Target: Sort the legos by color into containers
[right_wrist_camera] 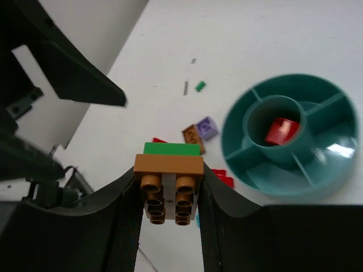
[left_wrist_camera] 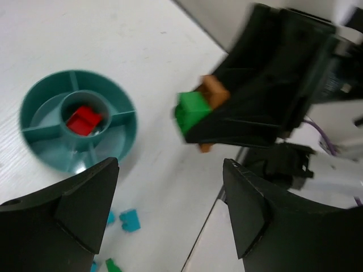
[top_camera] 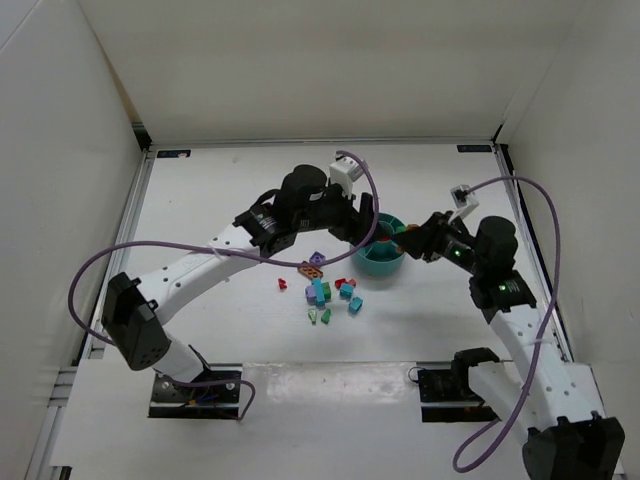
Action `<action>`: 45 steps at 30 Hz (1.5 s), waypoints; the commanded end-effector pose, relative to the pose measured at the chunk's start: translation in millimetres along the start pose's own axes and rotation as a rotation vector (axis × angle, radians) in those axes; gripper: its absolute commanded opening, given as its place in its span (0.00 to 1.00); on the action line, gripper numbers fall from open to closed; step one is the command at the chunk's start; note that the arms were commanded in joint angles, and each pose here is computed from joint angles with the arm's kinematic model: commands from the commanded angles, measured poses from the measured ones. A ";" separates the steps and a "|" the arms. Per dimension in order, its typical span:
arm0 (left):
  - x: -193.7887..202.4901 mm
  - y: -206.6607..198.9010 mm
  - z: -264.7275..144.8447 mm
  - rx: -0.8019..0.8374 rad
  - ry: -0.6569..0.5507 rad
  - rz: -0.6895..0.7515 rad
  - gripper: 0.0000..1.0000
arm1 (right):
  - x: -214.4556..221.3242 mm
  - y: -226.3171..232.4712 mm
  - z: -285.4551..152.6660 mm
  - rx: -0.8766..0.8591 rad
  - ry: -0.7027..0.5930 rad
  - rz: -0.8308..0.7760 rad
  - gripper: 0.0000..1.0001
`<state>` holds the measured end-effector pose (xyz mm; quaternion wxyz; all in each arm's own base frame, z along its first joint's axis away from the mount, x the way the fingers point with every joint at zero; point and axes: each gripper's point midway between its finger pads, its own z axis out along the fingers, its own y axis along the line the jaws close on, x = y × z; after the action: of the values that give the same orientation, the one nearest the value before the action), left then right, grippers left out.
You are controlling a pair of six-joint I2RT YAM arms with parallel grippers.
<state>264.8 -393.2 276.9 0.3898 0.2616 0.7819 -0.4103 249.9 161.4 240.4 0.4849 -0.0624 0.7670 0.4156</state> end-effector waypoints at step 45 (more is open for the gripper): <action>-45.3 -50.0 -55.7 0.283 -0.426 0.060 0.68 | -49.9 117.5 34.8 -0.476 -0.102 0.228 0.00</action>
<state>235.8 -379.8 326.0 0.4925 0.2476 0.6438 -0.5307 240.0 245.0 336.1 0.4243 -0.0659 0.6344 0.6427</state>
